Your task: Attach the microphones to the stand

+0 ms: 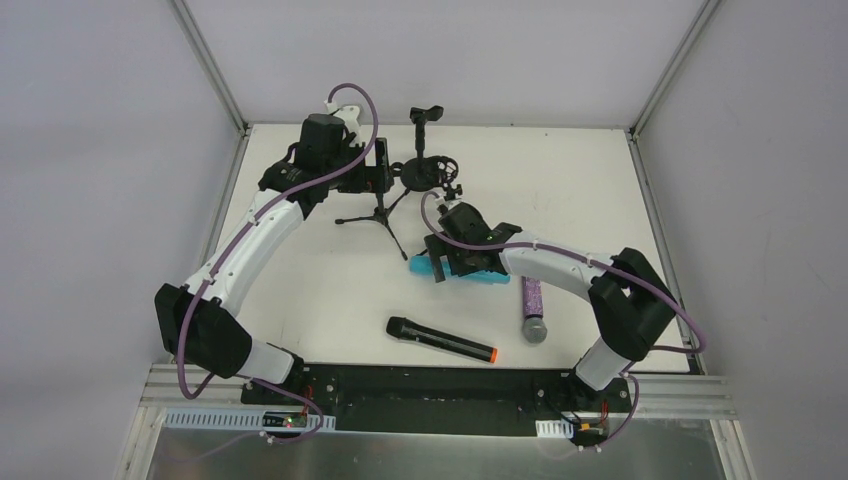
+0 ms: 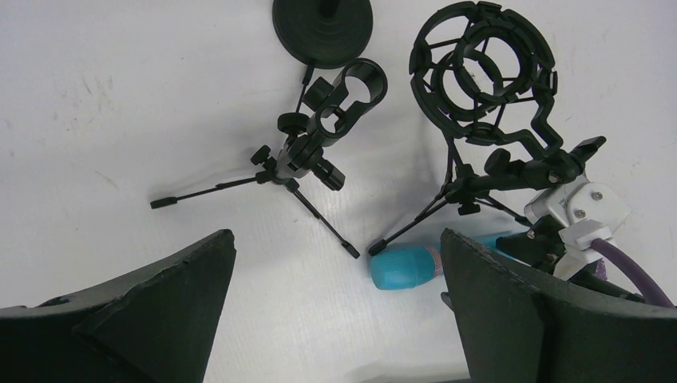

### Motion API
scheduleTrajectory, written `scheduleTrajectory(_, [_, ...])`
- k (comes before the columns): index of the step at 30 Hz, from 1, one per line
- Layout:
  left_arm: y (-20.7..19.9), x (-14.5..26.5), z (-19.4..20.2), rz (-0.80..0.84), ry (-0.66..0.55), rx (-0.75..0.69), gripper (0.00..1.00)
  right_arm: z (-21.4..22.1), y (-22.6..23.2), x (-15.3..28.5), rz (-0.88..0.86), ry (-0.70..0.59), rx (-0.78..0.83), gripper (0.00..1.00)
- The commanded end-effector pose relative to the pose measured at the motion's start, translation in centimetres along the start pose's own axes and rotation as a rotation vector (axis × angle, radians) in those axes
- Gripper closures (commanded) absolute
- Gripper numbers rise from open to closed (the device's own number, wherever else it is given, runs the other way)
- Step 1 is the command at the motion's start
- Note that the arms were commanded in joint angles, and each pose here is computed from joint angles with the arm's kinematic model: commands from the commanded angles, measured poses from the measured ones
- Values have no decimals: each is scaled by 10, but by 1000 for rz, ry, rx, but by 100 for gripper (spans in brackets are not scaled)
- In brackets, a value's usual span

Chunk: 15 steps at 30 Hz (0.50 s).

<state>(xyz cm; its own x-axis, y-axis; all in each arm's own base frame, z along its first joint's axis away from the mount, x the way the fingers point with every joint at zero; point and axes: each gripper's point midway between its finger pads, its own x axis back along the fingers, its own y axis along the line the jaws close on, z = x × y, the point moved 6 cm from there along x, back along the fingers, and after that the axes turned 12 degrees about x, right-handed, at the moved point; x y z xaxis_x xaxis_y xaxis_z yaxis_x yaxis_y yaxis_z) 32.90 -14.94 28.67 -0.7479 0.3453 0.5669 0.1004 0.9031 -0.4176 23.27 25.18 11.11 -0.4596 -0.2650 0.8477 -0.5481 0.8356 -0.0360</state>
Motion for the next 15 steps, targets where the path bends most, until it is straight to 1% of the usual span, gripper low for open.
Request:
scheduleTrajectory(1, [-2, 7, -6, 6, -37, -23, 0, -17, 4, 2, -9, -76, -23, 4])
scheduleTrajectory(15, [-4, 6, -5, 17, -26, -17, 0, 9, -6, 29, 9, -133, -152, 3])
